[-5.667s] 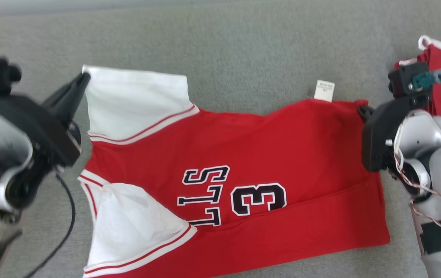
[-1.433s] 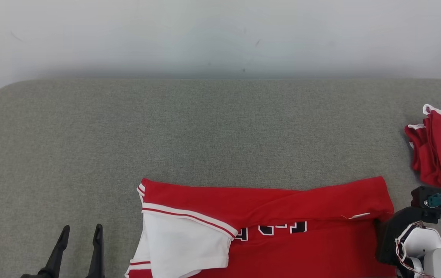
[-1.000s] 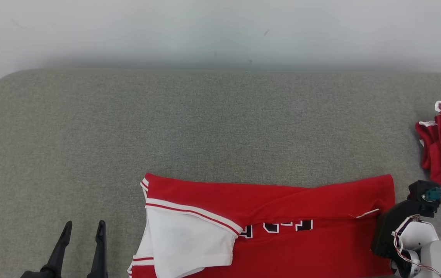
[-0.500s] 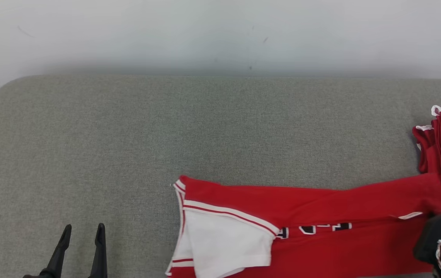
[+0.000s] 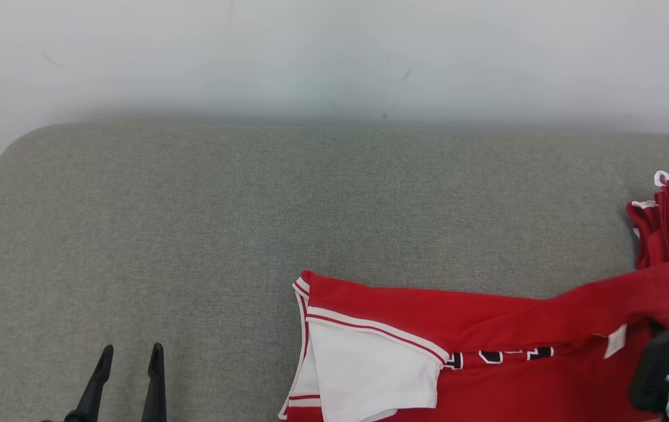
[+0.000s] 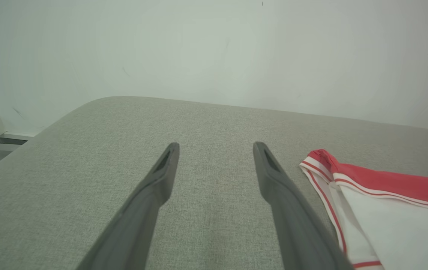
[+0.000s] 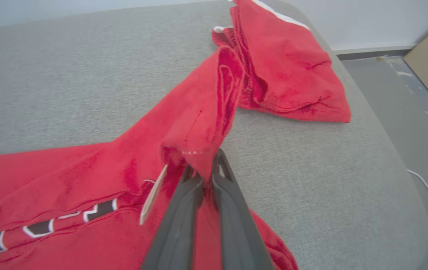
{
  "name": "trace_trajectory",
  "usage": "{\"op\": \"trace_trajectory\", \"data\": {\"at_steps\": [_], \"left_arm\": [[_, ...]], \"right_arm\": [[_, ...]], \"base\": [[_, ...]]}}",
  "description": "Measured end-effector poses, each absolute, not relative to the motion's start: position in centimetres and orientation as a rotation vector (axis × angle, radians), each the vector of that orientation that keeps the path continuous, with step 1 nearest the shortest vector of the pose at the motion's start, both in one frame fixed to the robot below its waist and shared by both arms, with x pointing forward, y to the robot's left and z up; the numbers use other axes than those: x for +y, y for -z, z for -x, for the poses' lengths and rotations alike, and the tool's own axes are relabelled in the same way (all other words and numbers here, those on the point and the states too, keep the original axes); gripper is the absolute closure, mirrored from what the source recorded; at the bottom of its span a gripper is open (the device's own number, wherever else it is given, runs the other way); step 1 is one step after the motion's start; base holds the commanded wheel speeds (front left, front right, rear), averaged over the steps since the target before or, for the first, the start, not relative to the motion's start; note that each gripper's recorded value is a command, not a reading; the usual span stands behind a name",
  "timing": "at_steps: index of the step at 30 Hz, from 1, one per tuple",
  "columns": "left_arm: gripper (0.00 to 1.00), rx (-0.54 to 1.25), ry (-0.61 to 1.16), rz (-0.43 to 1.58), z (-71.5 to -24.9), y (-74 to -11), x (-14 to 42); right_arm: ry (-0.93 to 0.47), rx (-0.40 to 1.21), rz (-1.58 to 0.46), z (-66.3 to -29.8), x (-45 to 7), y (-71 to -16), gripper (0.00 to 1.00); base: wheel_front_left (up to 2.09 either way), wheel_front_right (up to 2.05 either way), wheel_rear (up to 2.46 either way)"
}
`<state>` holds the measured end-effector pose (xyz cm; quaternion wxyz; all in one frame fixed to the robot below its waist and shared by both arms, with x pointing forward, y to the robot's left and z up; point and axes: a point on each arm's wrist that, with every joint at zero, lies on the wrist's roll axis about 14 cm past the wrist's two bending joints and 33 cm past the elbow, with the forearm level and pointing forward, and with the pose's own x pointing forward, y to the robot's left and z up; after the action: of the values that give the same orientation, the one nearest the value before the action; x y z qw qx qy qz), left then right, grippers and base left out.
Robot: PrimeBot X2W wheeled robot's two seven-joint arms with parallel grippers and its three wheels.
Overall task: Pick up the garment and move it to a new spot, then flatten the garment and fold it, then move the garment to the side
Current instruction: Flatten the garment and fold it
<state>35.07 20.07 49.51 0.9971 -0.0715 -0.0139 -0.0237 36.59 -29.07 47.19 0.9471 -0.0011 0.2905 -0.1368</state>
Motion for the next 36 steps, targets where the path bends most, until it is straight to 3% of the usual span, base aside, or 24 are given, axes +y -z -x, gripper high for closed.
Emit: {"op": "trace_trajectory", "data": {"at_steps": [15,27,36], "left_arm": [[0.00,-0.013,0.032,0.157,-34.6,-49.0,20.3],[0.00,-0.001,0.013,0.167,-34.0,-48.5,20.9],[0.00,0.013,-0.014,0.168,-33.3,-48.0,21.7]], "right_arm": [[-0.330,0.648,-0.009,-36.8,-10.1,-45.7,1.00],[-0.605,0.685,-0.001,-37.7,-1.2,-43.9,1.00],[-0.694,0.707,0.000,-38.2,1.8,-42.7,1.00]], "base": [[0.00,0.00,0.00],[0.00,0.00,0.00],[0.00,0.00,0.00]]}}
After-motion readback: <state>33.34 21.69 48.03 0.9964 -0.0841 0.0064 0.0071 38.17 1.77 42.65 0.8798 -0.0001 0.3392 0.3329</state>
